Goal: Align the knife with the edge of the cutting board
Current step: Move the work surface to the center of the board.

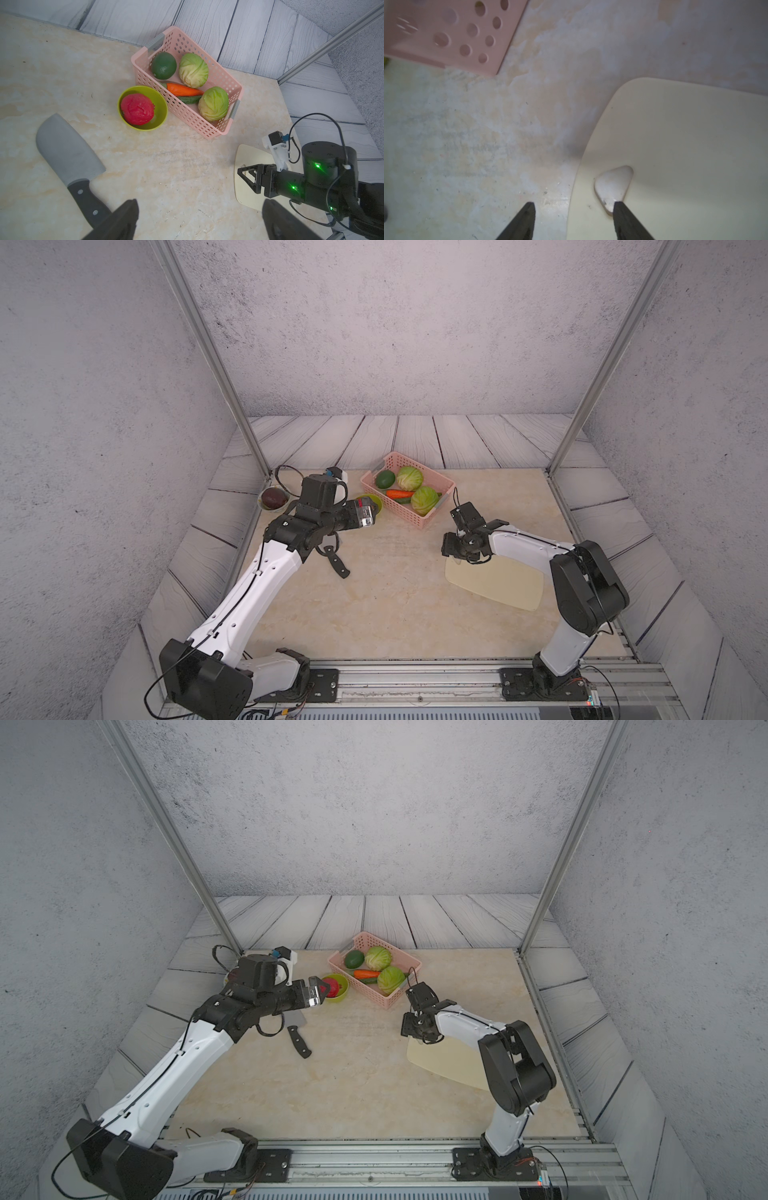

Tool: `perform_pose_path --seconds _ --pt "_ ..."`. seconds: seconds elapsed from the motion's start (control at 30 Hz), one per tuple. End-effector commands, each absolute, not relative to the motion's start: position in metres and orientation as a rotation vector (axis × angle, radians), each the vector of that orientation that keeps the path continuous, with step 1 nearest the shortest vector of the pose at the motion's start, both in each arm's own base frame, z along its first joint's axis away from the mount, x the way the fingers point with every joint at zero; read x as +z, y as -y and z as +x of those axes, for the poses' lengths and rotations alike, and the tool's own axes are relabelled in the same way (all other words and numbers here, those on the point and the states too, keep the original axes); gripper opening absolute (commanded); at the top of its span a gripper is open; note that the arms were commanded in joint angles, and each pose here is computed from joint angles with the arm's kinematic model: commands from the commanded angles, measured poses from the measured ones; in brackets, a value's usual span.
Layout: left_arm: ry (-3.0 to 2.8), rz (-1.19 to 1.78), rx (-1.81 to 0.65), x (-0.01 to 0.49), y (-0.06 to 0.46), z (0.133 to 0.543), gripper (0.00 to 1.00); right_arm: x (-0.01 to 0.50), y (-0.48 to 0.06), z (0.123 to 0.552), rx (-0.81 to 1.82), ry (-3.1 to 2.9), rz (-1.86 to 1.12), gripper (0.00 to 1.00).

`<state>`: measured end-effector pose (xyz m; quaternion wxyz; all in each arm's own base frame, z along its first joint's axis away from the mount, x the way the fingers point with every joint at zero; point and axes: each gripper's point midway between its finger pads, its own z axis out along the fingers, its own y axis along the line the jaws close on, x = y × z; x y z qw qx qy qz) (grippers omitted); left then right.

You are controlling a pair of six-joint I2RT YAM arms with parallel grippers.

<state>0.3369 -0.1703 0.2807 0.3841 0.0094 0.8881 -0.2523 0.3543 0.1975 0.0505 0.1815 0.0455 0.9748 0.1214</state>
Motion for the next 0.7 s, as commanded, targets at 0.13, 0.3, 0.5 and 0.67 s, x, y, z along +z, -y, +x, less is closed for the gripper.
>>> perform_pose_path --seconds 0.13,0.3,0.5,0.67 --pt "-2.222 0.065 -0.652 0.295 0.174 0.333 0.98 0.034 -0.202 0.360 0.303 -2.786 0.102 0.62" --pt "-2.217 0.067 -0.657 0.297 0.174 0.332 0.98 0.024 -0.205 0.360 0.307 -2.805 0.098 0.59" --pt "-2.225 0.068 -0.658 0.295 0.175 0.332 0.98 0.017 -0.212 0.357 0.319 -2.815 0.093 0.57" --pt "-2.231 0.062 -0.647 0.292 0.174 0.333 0.98 0.012 -0.227 0.350 0.306 -2.828 0.056 0.56"
